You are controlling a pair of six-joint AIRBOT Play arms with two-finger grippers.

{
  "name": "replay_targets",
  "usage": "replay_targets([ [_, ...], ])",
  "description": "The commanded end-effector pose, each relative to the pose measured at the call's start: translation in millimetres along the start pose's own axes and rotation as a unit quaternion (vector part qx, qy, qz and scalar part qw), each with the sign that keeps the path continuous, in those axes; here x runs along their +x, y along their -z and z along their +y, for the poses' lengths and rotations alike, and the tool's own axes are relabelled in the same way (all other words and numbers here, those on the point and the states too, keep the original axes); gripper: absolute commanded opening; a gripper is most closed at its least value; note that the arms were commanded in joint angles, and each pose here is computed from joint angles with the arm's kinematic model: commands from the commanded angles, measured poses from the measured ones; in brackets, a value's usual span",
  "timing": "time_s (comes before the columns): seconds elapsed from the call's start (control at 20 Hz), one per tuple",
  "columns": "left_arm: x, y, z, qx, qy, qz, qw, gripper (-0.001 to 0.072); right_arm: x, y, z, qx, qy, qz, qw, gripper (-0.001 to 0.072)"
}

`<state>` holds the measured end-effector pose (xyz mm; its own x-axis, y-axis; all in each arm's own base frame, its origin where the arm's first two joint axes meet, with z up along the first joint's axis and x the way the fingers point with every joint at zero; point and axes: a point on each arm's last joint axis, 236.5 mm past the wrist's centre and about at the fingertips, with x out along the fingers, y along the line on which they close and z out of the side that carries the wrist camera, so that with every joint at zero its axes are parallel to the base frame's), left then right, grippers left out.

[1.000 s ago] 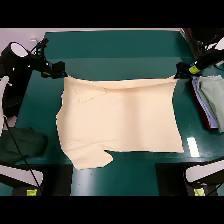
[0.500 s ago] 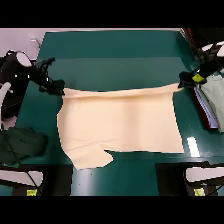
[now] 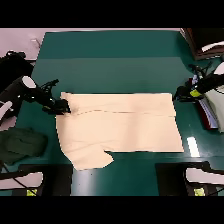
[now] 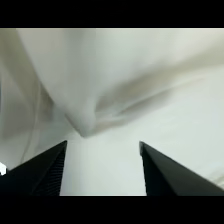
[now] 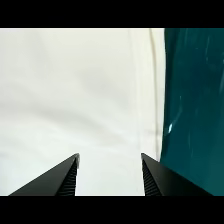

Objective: Fold the shirts.

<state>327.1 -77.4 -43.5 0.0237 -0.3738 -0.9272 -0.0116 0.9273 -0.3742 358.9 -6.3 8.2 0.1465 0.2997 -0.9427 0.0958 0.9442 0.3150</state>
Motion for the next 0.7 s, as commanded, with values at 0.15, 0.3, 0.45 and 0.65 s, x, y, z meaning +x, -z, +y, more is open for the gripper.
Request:
replay_targets([
  [0.15,-26.5,110.2,14.5,-0.042,-0.056,0.023,0.997,0.0535,-68.2,8.7,25.4,-0.02,-0.019,-0.089,0.996,0.0453],
  [0.3,-7.6,174.3,11.1,-0.081,-0.037,0.051,0.995,0.0535,-82.0,10.0,30.6,-0.027,-0.017,-0.11,0.993,0.0453],
  [0.45,13.9,216.0,12.7,-0.11,-0.027,0.077,0.991,0.0535,-85.2,10.3,32.0,-0.029,-0.016,-0.116,0.993,0.0452],
  [0.65,32.6,206.6,-11.0,-0.142,0.04,0.049,0.988,0.0535,-85.8,9.9,37.1,-0.029,-0.027,-0.117,0.992,0.0452],
])
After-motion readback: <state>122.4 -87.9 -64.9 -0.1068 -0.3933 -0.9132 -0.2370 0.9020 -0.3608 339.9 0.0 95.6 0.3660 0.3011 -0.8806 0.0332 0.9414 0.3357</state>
